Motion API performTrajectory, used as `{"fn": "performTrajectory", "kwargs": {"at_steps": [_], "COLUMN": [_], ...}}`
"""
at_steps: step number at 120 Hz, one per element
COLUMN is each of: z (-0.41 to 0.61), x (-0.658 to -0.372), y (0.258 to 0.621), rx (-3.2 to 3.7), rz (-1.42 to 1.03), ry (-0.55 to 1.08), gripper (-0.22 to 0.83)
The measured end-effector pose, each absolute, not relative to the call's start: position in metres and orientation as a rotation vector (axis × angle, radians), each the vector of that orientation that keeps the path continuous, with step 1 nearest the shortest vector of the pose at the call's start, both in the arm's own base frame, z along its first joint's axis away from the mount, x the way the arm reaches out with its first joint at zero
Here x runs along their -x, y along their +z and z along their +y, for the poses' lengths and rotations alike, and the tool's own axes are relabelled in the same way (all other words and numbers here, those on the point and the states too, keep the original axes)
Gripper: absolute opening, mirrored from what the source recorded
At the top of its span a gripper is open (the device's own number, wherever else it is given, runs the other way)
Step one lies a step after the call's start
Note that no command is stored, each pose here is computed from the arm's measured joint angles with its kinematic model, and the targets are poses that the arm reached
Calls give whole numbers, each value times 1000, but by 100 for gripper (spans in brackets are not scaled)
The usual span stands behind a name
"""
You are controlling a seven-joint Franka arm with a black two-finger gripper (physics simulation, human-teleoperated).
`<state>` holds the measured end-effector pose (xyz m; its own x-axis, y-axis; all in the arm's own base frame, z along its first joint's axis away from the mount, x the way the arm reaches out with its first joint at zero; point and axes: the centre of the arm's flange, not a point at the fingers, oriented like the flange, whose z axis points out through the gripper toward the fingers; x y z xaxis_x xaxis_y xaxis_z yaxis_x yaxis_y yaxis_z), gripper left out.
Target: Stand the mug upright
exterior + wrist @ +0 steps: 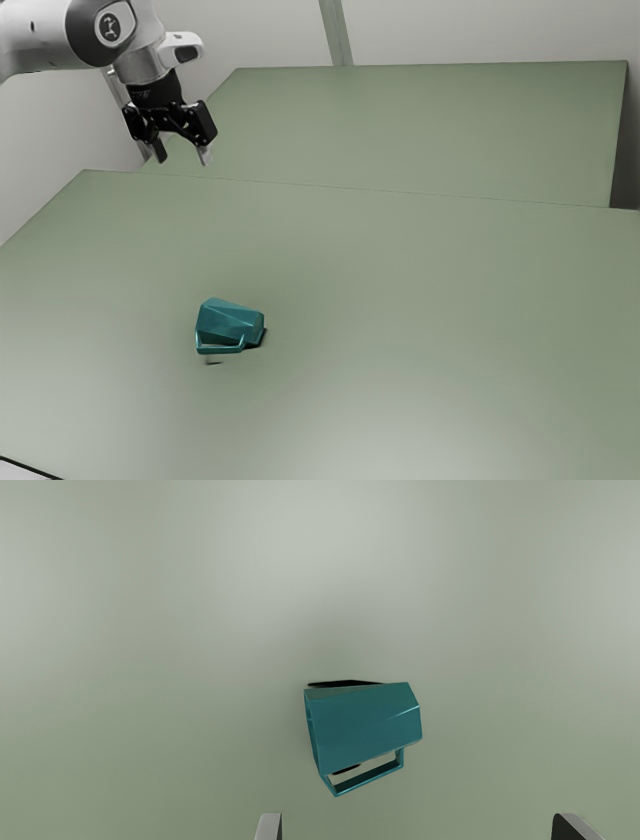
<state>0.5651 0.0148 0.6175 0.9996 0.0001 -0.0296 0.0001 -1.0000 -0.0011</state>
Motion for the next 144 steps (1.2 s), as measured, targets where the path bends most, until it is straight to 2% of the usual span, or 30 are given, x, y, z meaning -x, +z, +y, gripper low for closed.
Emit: {"fn": "performTrajectory", "kwargs": {"at_steps": [52, 81, 122, 144], "z": [12, 75, 110, 129], "x": [-541, -520, -497, -487], "y": [609, 572, 476, 445], "rx": [3156, 3293, 3575, 3651], "rz": [13, -171, -377, -447], "ry": [62, 24, -74, -188], "gripper": [60, 60, 59, 59]}}
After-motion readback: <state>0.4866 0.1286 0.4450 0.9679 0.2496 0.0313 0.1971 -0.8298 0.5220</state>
